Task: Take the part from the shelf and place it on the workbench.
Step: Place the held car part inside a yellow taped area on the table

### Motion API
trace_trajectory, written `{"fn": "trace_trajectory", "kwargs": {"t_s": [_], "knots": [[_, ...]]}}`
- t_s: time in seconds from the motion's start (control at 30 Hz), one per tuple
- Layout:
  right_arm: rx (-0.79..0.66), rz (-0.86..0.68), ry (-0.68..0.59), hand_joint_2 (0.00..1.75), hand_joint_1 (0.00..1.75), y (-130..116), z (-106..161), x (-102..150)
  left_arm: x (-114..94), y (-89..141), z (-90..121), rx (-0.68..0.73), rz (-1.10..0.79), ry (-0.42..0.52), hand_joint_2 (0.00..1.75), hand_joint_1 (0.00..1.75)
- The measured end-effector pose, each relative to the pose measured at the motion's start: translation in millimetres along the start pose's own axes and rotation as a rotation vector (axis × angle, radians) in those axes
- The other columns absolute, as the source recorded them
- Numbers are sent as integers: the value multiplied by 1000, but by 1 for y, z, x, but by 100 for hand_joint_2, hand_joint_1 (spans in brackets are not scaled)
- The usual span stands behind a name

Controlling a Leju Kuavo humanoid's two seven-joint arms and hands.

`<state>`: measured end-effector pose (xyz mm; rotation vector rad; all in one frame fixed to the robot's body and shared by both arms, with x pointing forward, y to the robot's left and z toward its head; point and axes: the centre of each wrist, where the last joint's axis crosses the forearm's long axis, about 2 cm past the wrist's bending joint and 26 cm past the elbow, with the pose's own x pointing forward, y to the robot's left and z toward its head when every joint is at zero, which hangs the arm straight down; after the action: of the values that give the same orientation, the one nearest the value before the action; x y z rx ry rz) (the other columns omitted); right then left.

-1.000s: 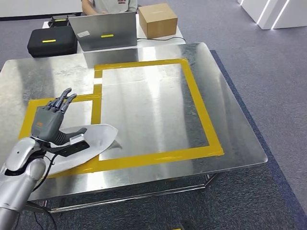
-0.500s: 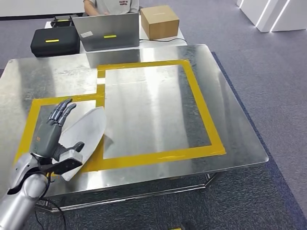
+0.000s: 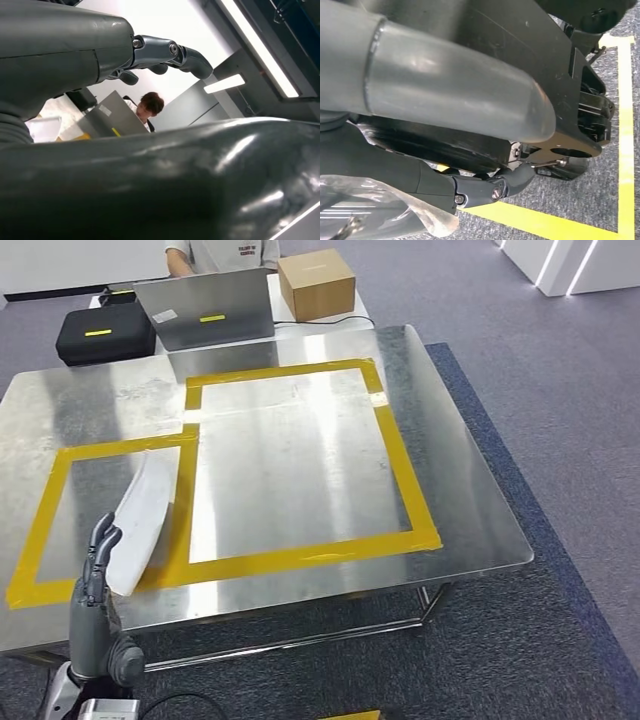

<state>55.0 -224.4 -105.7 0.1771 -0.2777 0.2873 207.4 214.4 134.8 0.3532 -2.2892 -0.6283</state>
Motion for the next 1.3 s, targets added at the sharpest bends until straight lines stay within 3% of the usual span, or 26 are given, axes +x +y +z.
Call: {"fn": "trace_trajectory", "kwargs": {"t_s": [0.33,0.57,0.83,1.2,1.27,1.3], "knots": [[10,-19,-21,0,0,5,-1,4,17,-4,2,57,114,-15,0,0],[3,-37,-14,0,0,3,-1,4,29,-15,7,102,198,41,0,0],[-4,-12,0,0,0,-1,-1,6,24,-15,29,194,227,206,0,0],[-42,-76,-109,0,0,-7,-1,15,-4,-4,103,170,103,575,0,0],[-44,-80,-114,87,0,-7,-1,14,-7,-4,111,172,89,610,0,0],[-45,-80,-116,87,0,-7,-1,13,-8,-4,113,173,85,620,0,0]]}}
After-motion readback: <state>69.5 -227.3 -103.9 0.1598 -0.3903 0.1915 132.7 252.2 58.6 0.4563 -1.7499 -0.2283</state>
